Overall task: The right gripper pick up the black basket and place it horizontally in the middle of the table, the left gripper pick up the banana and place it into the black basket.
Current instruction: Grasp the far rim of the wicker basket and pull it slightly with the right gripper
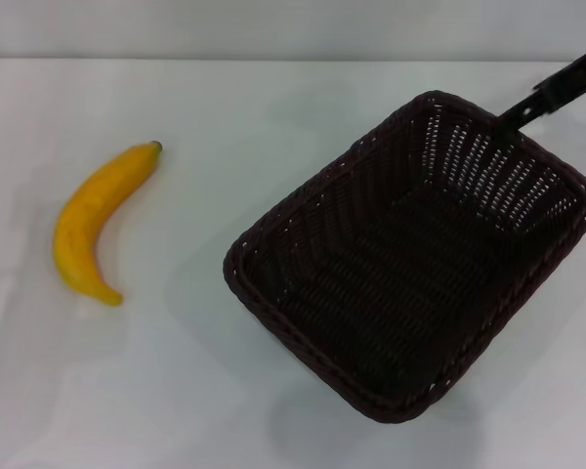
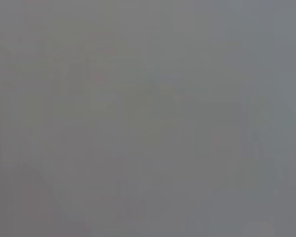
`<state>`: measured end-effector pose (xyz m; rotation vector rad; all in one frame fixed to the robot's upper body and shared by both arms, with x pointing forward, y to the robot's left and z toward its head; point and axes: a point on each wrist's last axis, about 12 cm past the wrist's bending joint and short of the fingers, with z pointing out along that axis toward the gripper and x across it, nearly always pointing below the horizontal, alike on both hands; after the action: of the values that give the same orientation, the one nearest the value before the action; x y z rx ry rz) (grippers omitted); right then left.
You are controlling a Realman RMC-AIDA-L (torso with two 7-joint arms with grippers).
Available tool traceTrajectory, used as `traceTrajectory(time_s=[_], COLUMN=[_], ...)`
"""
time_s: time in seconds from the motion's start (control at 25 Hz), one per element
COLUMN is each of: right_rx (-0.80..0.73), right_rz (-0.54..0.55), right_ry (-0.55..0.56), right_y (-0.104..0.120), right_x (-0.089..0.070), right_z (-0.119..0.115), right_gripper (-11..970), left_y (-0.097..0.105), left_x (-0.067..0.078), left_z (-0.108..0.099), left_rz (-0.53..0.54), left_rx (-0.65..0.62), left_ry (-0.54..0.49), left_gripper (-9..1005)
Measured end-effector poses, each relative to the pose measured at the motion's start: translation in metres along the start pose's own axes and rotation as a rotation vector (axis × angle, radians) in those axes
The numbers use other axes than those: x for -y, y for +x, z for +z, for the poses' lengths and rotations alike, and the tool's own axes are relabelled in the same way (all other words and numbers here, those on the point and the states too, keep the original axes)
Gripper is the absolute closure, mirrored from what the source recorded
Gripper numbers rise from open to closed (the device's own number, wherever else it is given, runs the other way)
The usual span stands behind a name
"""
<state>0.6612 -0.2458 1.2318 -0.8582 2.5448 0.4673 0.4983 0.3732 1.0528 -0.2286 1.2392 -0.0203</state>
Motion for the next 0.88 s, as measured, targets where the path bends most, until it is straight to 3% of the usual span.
traceTrajectory(time_s=[0.48,0.88], right_rx=[-0.185,-0.271], right_rz=[-0.074,-0.135], right_ry=[0.107,0.142], right_y=[-0.018,-0.025], right_x=[-0.028,-0.039], right_z=[0.046,0.056], right_gripper=[92,96], left_y=[-0.001,-0.002], left_x=[-0.003,-0.005], left_z=[-0.003,-0.005], left_rz=[0.005,0.007], left_rx=[0.004,0.004], left_ry=[-0.007,-0.014], left_gripper=[124,124])
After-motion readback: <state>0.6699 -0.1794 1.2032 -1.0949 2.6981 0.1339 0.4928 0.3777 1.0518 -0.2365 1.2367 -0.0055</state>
